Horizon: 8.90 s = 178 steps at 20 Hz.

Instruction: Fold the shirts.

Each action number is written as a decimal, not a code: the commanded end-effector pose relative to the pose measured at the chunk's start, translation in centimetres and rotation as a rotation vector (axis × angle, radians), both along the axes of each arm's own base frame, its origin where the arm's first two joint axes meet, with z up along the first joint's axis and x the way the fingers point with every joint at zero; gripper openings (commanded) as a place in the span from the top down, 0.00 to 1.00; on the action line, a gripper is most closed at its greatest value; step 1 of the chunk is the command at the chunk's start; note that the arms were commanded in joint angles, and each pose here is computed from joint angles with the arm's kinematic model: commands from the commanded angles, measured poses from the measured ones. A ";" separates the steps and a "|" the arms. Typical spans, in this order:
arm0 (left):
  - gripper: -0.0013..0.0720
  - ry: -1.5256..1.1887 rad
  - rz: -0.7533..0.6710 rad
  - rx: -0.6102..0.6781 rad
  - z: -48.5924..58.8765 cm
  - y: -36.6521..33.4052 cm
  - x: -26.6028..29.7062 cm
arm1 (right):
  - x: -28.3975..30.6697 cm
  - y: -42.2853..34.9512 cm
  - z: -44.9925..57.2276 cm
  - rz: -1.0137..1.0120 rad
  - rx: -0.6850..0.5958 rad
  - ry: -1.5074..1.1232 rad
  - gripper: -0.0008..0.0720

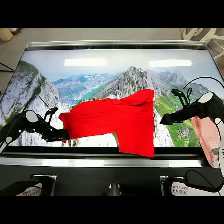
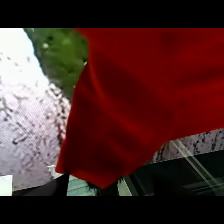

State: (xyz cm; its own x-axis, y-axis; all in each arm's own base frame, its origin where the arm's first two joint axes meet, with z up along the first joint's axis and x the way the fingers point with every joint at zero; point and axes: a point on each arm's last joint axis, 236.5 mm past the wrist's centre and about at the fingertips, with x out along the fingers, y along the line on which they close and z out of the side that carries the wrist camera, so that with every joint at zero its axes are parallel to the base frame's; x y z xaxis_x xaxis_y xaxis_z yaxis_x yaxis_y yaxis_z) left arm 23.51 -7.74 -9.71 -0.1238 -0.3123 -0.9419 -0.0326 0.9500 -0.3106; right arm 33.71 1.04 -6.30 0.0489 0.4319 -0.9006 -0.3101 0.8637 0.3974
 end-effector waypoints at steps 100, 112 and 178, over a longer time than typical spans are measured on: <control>0.27 0.049 0.143 0.014 0.9 5.3 6.0 | 1.9 -2.5 4.1 0.057 -0.216 0.051 0.32; 0.49 -0.042 0.202 -0.032 -1.6 2.6 8.3 | -3.9 -1.4 1.9 0.094 -0.188 0.156 0.32; 0.23 -0.772 0.179 -0.406 26.3 -8.0 27.8 | 17.2 0.3 -4.0 -0.378 0.206 -0.159 0.05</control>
